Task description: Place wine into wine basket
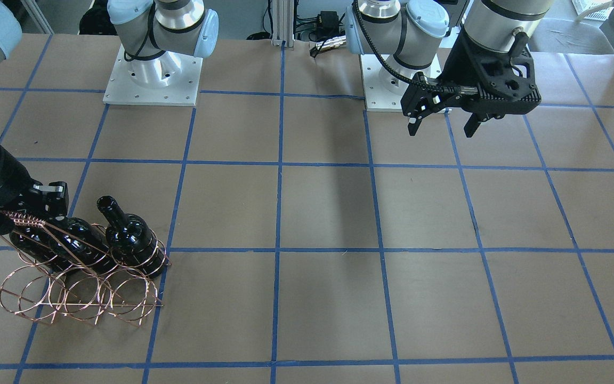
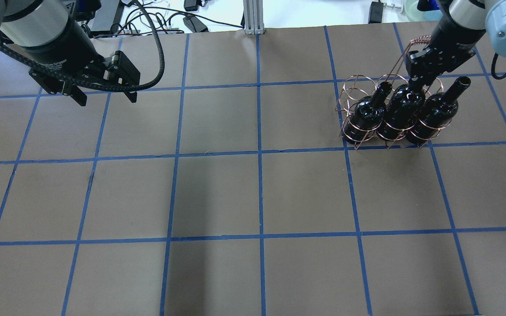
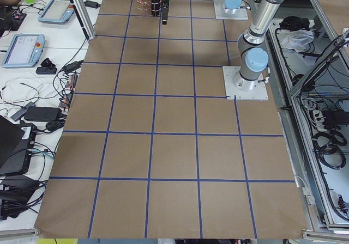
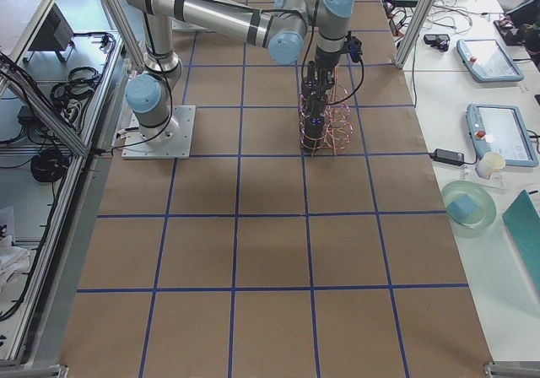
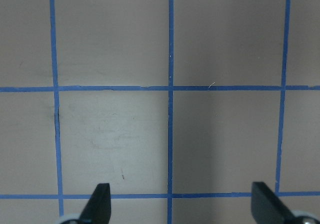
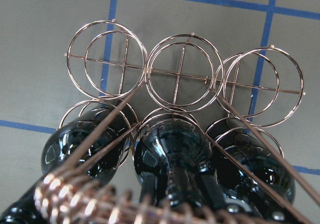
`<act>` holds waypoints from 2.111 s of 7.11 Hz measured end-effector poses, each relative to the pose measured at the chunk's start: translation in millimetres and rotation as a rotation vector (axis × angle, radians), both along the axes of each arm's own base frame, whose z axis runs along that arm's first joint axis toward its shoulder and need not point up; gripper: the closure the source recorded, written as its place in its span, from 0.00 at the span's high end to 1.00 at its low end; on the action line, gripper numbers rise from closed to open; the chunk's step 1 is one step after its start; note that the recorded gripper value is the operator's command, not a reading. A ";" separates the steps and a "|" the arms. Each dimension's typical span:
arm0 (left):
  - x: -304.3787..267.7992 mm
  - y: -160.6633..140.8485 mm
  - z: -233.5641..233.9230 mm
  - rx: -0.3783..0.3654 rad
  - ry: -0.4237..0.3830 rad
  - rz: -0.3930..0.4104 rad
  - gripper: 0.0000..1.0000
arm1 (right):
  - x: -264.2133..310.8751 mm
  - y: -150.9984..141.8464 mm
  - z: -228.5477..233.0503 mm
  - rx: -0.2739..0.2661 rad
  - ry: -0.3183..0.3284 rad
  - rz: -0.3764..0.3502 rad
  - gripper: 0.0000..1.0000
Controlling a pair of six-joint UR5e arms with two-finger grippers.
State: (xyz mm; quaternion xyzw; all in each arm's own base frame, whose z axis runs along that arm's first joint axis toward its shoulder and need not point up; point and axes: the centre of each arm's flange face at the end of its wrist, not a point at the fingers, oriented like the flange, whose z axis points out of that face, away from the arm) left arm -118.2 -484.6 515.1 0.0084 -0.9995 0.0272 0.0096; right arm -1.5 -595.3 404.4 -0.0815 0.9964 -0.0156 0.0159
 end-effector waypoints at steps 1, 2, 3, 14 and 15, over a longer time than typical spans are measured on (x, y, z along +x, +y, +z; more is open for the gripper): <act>0.8 0.1 -0.7 0.001 -0.001 0.001 1.00 | 1.3 2.7 6.2 -0.009 0.004 0.001 1.00; 0.9 0.3 -1.0 0.002 -0.001 0.002 1.00 | 4.9 9.3 22.2 -0.034 0.011 0.001 1.00; 0.9 0.5 -1.0 0.002 -0.001 0.002 1.00 | 11.7 21.2 45.2 -0.059 0.018 0.003 1.00; 3.0 2.5 0.9 -0.002 -0.002 0.009 1.00 | 132.0 125.6 154.4 -0.103 0.034 -0.203 1.00; 3.8 2.1 0.7 -0.001 -0.002 0.010 1.00 | 152.4 119.2 149.7 -0.103 0.030 -0.224 1.00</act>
